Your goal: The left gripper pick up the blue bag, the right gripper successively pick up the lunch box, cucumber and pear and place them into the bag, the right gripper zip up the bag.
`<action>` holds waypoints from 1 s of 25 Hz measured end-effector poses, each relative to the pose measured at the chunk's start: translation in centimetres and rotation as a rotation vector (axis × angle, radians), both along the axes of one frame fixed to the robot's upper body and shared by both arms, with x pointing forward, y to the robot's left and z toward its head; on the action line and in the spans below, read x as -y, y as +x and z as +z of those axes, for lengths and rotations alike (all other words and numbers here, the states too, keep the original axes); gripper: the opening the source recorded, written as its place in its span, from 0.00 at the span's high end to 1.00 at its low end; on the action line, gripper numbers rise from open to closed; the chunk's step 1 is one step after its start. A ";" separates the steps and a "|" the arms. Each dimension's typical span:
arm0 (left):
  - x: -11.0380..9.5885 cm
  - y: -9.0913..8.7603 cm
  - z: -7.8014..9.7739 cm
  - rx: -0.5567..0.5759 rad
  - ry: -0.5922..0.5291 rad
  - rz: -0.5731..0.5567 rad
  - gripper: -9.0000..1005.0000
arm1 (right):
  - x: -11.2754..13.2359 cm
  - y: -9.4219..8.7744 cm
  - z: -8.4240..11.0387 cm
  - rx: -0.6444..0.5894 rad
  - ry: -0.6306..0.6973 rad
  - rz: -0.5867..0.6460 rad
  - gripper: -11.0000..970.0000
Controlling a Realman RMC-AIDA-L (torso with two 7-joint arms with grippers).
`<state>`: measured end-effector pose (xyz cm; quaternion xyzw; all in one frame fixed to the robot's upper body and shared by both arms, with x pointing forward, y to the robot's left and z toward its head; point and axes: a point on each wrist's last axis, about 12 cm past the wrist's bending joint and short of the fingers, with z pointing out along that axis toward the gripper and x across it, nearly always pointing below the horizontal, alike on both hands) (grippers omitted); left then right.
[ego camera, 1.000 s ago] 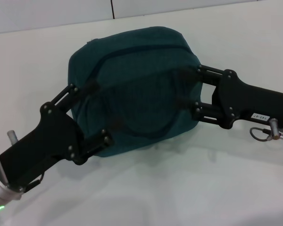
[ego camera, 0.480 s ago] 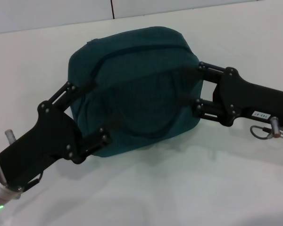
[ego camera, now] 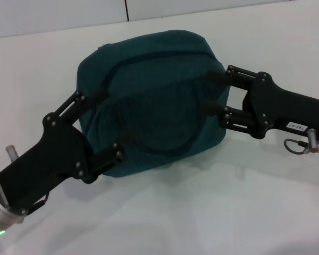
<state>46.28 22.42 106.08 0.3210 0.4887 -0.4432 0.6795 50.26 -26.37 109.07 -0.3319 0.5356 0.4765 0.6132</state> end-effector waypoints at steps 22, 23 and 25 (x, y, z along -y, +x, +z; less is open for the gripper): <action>0.0 0.1 0.0 0.001 0.002 0.004 0.19 | 0.1 0.0 0.0 0.002 -0.002 -0.001 0.31; 0.0 0.1 0.0 0.001 0.001 0.004 0.19 | 0.1 0.0 0.1 0.003 -0.001 0.000 0.31; -0.1 0.0 0.0 0.000 0.001 0.005 0.19 | 0.1 0.0 0.1 0.003 -0.001 0.001 0.31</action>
